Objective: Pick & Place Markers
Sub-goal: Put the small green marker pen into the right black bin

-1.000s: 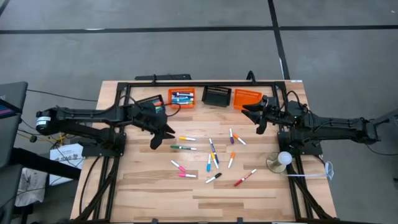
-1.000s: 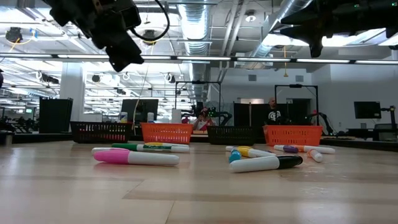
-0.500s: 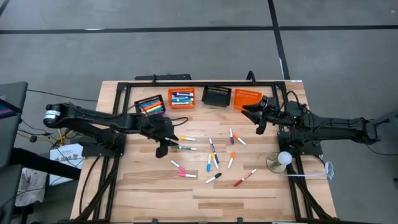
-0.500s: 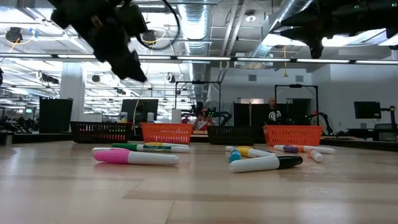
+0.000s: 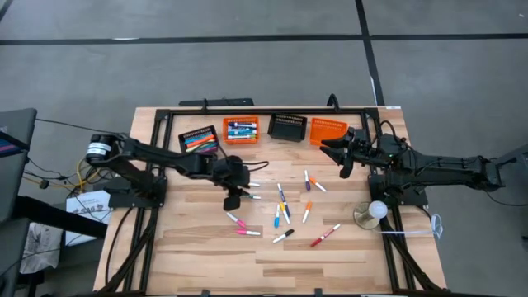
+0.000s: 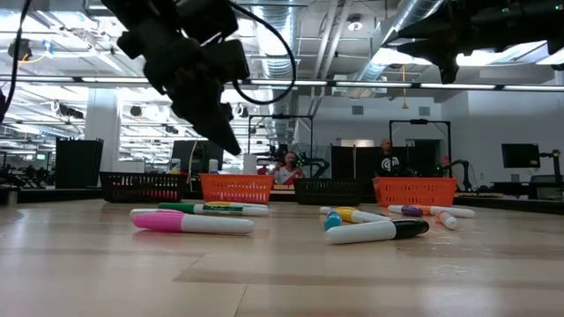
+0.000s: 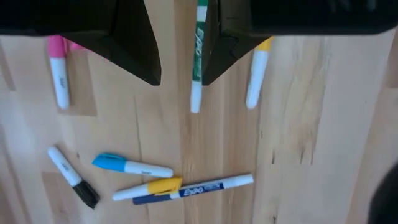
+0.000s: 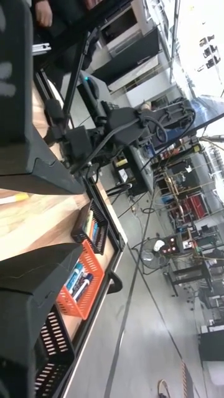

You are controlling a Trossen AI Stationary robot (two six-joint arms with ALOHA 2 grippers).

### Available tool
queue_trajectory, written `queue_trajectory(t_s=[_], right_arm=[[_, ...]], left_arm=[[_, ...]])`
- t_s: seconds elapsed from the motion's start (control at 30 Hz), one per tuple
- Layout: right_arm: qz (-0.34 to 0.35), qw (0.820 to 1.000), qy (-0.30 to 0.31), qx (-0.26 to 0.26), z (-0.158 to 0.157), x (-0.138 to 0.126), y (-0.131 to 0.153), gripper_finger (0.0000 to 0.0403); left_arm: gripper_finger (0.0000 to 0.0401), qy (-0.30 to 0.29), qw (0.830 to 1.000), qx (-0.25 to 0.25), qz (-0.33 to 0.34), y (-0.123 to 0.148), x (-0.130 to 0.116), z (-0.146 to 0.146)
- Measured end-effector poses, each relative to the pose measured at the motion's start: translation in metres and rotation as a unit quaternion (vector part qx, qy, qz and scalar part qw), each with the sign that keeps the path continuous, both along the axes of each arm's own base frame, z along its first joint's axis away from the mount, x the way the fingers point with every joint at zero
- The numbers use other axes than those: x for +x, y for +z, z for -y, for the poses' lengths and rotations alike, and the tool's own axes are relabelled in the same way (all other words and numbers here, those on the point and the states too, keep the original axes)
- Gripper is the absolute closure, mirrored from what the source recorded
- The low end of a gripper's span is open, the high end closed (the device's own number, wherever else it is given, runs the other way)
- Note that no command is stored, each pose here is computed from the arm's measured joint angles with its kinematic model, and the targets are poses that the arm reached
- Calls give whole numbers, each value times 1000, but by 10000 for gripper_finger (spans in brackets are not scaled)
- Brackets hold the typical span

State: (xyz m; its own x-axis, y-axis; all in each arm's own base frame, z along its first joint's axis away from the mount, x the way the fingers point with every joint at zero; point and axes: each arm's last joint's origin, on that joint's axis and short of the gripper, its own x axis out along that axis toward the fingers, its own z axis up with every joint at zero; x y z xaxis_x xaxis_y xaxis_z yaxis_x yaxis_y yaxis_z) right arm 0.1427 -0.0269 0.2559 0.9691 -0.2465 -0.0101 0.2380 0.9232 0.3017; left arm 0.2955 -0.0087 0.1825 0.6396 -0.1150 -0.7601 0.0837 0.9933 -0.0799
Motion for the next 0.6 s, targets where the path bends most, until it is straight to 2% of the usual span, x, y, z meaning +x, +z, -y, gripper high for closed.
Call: queue_trajectory(t_s=[0.6], right_arm=[[1,1000,2,7,0,0,0,278]], left_arm=[[286,25,999,-21,-27,-8,6,3]])
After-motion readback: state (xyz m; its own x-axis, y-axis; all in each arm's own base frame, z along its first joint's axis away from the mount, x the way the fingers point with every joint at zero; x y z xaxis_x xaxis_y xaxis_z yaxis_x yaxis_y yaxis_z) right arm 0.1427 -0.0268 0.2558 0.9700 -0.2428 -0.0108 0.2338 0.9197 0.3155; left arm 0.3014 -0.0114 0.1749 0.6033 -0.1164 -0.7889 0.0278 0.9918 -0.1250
